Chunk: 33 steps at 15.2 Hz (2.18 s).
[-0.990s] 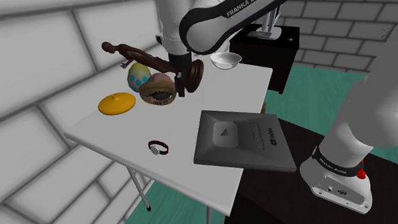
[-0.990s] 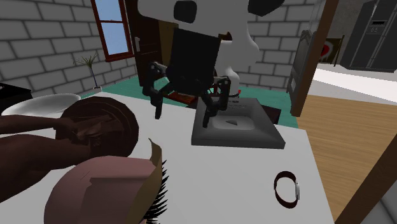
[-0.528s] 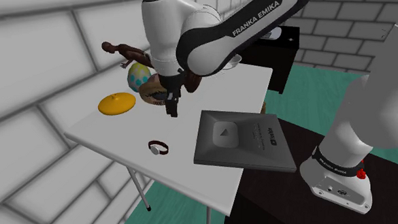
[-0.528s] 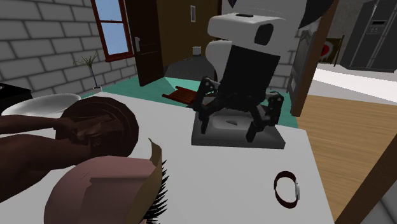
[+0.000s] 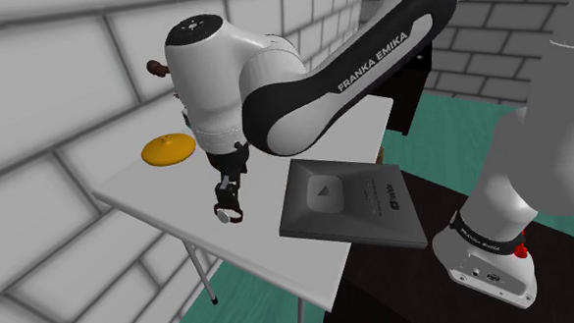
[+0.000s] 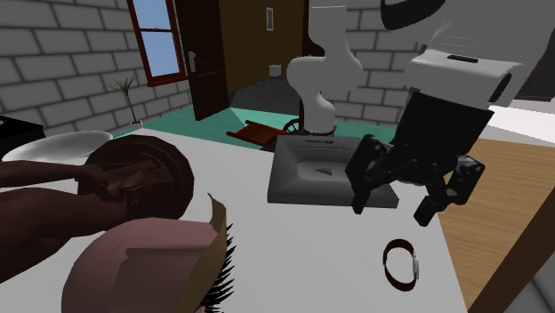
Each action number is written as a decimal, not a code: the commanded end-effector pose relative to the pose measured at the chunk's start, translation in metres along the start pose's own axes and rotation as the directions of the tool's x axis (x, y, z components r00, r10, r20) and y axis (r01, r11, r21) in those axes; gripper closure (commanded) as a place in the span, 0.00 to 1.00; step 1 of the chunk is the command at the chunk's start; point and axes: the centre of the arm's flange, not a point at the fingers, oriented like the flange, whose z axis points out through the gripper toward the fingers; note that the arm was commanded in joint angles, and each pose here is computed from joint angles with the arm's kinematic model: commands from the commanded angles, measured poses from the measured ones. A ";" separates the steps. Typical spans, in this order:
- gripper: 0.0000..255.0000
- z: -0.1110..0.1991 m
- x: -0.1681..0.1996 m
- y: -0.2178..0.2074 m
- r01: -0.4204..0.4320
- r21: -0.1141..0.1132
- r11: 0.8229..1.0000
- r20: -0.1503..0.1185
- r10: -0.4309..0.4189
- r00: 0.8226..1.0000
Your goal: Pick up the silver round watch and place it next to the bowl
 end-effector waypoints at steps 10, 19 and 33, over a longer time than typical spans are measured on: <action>0.00 0.035 0.007 -0.053 -0.007 -0.002 1.000 -0.001 0.007 1.000; 0.00 0.044 0.007 -0.053 -0.007 -0.002 1.000 -0.001 0.007 1.000; 1.00 0.023 0.008 -0.048 -0.007 -0.002 1.000 -0.001 0.007 1.000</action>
